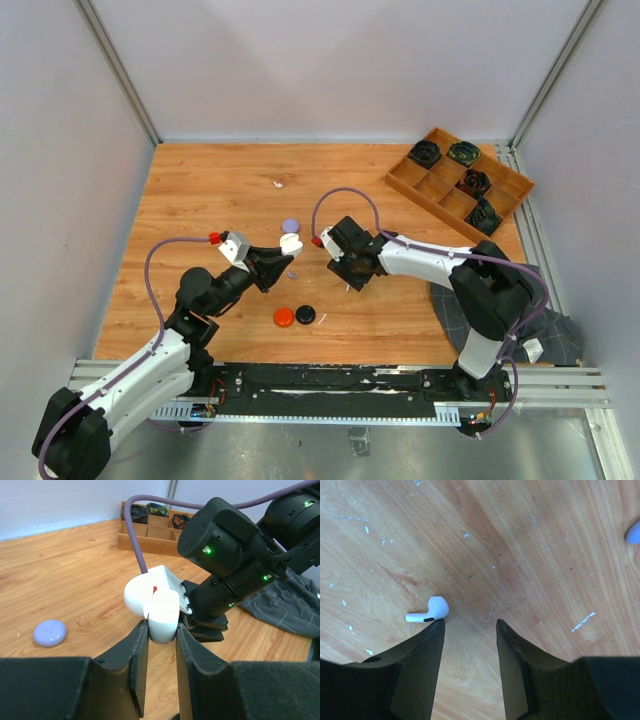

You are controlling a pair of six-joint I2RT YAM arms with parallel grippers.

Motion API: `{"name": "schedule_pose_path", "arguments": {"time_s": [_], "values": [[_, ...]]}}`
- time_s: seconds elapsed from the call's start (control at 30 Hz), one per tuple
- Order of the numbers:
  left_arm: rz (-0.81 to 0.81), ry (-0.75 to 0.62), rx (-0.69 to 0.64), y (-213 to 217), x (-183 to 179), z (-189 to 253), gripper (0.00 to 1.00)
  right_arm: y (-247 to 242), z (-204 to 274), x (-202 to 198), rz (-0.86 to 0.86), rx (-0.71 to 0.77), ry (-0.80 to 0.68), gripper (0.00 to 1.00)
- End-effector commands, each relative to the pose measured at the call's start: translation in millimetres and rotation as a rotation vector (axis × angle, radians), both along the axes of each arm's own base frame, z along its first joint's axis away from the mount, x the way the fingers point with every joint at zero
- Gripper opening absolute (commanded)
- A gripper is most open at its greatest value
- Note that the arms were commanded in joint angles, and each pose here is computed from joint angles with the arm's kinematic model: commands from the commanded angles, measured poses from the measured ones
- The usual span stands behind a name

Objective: Insert the wireless bluetooth earbuds into the charging case
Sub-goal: Pick up the earbud from the center of the board.

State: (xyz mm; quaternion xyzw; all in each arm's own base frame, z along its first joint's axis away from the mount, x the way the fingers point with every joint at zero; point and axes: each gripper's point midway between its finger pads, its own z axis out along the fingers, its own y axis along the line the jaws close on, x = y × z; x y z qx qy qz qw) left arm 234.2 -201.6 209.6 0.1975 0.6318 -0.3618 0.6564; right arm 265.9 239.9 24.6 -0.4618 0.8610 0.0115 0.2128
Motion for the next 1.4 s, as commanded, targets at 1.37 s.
{"name": "schedule_pose_path", "arguments": {"time_s": [1.37], "values": [[-0.003, -0.04, 0.005, -2, 4, 10, 0.0, 26, -2, 2, -0.551, 0.199, 0.188, 0.36]]}}
